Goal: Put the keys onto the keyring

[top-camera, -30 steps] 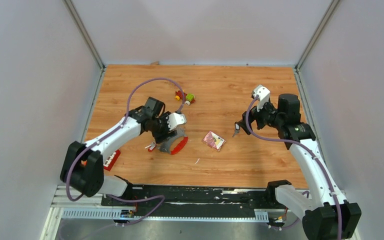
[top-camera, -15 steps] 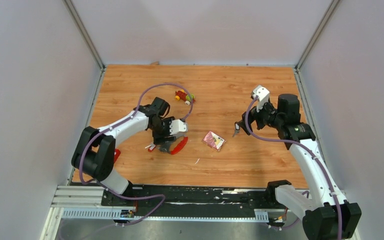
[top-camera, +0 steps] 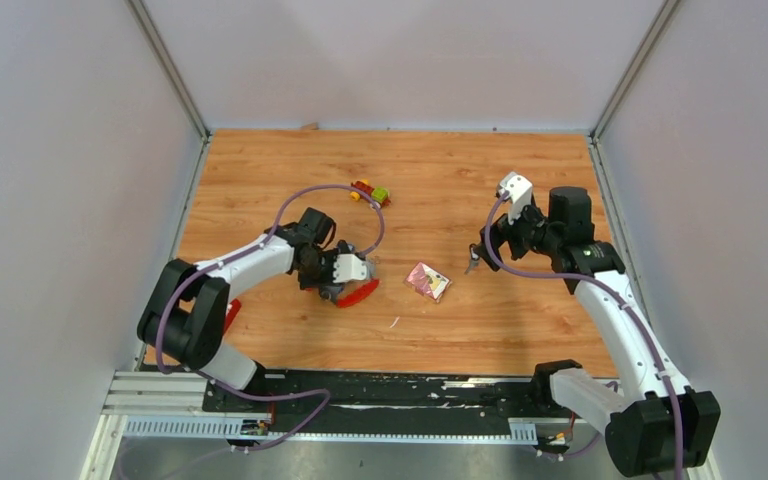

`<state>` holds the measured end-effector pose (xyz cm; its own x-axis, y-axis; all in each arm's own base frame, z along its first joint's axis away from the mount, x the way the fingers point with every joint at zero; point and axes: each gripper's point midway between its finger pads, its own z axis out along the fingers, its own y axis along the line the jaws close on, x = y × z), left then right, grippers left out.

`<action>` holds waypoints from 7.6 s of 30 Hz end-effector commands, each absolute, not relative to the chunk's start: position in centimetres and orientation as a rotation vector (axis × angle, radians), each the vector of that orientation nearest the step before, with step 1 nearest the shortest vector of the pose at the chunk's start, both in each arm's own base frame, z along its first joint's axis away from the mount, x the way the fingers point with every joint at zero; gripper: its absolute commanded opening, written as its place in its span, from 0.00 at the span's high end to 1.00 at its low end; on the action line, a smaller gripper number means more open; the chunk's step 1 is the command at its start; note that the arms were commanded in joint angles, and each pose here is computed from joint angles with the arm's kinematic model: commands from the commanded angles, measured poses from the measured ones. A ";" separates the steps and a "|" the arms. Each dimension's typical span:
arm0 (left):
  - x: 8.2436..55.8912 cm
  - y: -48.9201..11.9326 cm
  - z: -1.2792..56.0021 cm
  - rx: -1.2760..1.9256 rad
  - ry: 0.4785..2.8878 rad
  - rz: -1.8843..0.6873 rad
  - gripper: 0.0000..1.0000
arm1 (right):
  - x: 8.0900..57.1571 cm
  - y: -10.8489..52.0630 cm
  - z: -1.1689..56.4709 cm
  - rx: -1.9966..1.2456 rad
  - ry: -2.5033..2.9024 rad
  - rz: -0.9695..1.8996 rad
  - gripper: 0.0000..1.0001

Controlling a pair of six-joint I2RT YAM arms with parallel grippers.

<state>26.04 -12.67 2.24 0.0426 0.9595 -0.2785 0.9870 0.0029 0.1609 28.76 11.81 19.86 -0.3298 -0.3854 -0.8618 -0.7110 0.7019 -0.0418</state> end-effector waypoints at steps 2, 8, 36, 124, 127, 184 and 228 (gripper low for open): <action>27.1 -14.0 4.7 1.874 1.878 -0.100 0.71 | 29.0 11.8 19.7 -0.867 1.948 0.412 0.00; 26.7 -15.0 7.4 1.796 1.773 -0.135 0.91 | 29.1 11.7 19.4 -0.870 1.959 0.406 0.00; 28.2 -16.9 2.6 1.362 2.335 -0.392 0.54 | 29.1 11.6 19.1 -0.882 1.968 0.381 0.00; 19.2 -24.3 28.4 1.598 1.203 -0.634 0.26 | 21.0 29.4 26.3 -1.372 1.396 0.877 1.00; 18.7 -25.0 27.8 1.620 1.177 -0.698 0.38 | 20.7 29.5 26.1 -1.380 1.393 0.894 1.00; 17.6 -29.3 25.8 1.728 0.892 -0.819 0.55 | 18.3 30.8 21.5 -1.579 1.436 1.030 1.00; 17.3 -30.9 22.3 1.775 0.945 -0.864 0.80 | 18.3 30.9 21.3 -1.582 1.445 1.038 1.00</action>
<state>17.43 -30.74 21.54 0.4327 0.2472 -0.8670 0.8897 -0.2726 0.3663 18.05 29.94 19.09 -0.0348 -0.4503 -0.8922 -0.9968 -0.0486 0.0634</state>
